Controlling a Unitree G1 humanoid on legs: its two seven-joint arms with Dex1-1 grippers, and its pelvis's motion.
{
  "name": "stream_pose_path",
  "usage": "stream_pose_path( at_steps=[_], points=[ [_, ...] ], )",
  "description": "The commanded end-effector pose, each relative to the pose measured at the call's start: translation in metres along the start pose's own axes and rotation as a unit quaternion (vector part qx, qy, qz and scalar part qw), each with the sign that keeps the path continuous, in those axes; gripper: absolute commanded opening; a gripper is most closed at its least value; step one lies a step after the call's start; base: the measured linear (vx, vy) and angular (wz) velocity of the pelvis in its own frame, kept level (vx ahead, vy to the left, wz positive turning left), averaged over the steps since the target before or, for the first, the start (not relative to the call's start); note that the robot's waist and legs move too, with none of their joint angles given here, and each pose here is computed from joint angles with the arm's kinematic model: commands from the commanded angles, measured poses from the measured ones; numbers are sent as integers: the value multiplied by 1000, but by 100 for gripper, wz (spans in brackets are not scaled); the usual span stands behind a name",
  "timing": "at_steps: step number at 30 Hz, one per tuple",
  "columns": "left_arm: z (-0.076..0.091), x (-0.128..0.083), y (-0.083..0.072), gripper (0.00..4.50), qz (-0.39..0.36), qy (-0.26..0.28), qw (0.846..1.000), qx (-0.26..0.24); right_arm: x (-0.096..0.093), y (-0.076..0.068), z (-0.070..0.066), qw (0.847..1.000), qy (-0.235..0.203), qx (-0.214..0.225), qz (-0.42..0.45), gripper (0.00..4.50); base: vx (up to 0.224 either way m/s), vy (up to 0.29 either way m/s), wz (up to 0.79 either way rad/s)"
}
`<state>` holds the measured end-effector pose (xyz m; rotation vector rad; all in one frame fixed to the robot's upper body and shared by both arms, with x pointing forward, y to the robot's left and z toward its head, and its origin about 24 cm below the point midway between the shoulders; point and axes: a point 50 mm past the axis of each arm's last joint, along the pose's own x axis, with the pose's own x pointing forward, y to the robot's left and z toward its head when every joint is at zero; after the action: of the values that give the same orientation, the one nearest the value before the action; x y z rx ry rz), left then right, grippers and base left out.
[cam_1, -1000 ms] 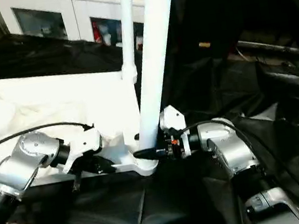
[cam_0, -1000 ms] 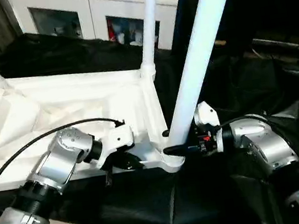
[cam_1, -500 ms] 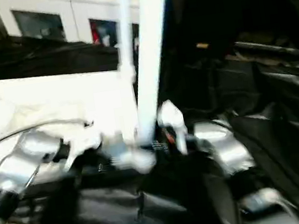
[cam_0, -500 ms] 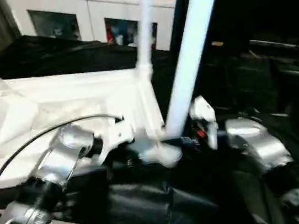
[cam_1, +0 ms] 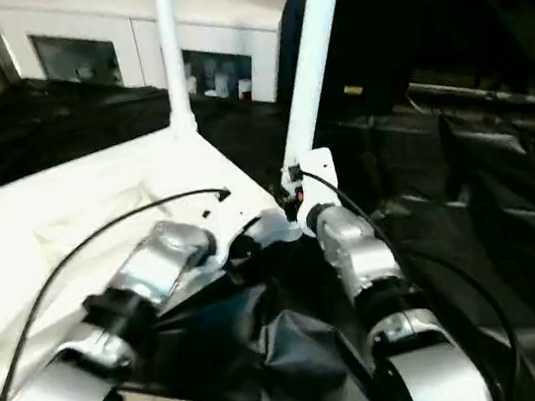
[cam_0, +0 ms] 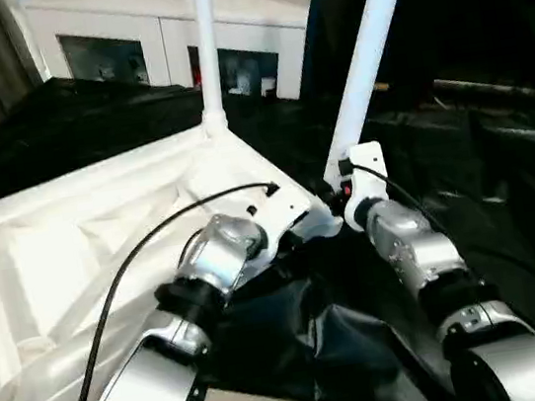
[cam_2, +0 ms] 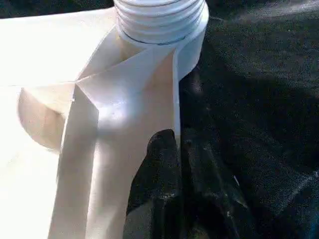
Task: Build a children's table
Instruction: Rotate leg to tighten
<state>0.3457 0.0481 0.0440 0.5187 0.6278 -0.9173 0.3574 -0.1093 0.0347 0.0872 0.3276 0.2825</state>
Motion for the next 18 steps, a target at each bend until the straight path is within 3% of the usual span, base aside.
stream_pose_path(
  at_steps=[1,13,18],
  points=[
    [22,7,-15,0,-20,-29,999,27,-15,12,-83,983,182,29,7,187,60,-109,31],
    [18,6,-7,0,-20,-27,999,16,-11,13,-78,983,180,31,0,187,28,-21,-8],
    [16,4,-3,0,-20,-30,999,10,-9,15,-75,985,173,10,7,187,0,0,0]
  ],
)
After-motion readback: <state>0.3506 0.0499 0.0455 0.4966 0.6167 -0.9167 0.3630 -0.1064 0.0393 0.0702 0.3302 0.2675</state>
